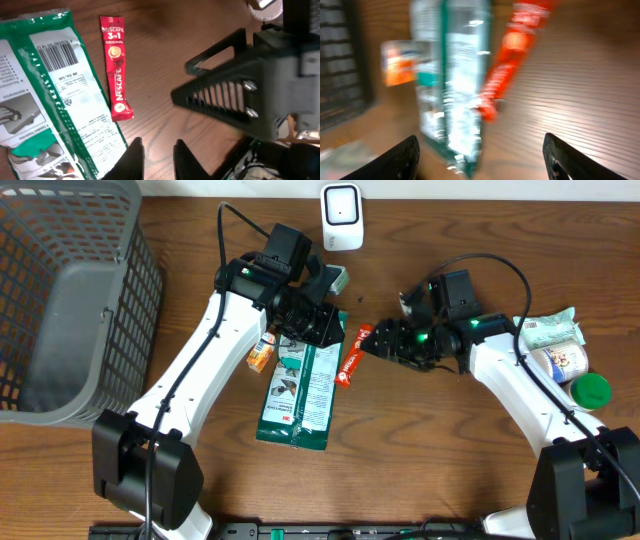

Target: Scan the item barcode

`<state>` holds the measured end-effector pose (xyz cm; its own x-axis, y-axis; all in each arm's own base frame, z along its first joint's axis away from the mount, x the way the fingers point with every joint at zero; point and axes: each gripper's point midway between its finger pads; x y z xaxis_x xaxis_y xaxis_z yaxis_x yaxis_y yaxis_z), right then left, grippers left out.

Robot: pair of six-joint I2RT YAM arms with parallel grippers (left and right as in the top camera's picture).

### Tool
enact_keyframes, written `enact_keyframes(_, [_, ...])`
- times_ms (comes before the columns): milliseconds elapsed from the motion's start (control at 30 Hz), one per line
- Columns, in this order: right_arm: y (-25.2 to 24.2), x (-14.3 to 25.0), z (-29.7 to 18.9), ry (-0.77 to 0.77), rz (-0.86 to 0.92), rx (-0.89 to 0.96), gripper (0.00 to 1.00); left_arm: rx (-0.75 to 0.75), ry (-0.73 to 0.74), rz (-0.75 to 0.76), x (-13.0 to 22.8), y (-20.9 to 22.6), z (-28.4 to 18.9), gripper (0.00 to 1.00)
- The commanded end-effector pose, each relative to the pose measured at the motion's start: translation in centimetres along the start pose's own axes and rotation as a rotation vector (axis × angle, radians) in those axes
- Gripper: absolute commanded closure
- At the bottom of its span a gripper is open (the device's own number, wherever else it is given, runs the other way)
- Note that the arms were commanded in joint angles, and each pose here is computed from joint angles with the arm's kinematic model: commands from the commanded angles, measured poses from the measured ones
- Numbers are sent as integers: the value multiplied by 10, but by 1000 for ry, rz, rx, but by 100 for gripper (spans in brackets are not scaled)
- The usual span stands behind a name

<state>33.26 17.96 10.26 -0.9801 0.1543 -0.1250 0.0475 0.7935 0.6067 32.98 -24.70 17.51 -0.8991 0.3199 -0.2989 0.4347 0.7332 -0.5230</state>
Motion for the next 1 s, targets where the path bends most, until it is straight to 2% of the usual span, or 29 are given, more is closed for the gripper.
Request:
enact_keyframes(0, [-43, -18, -15, -114, -9, 236, 25, -42, 40, -4, 9, 9, 13, 72])
enact_keyframes(200, [-77, -25, -35, -126, 109, 270, 22, -171, 63, 51, 18, 15, 28, 70])
enact_keyframes(367, [-120, -24, -59, -121, 159, 355, 21, -354, 26, 103, 15, 26, 42, 69])
enact_keyframes(400, [-132, -23, -66, -128, 186, 391, 21, -373, 17, 104, 15, 27, 45, 64])
enact_keyframes(467, [-153, -24, -78, -146, 233, 450, 17, -379, 9, 122, 17, 23, 54, 57])
enact_keyframes(667, [-181, -26, -98, -183, 321, 485, 10, -397, -40, 135, 20, 25, 79, 52])
enact_keyframes(800, [-185, -25, -101, -182, 321, 491, 9, -441, -82, 128, 16, 33, 89, 46])
enact_keyframes(967, [-185, -24, -100, -178, 315, 492, 9, -441, -78, 128, 13, 42, 110, 45])
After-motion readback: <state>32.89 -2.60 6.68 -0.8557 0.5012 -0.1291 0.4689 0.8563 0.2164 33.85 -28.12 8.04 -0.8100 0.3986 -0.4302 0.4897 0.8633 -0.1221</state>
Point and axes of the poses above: each gripper's point midway between its finger pads, its own z axis out along the fingers, its own y axis along the line the jaws close on, x = y × z, and after that the axes turned 1 degree about -z, right-handed
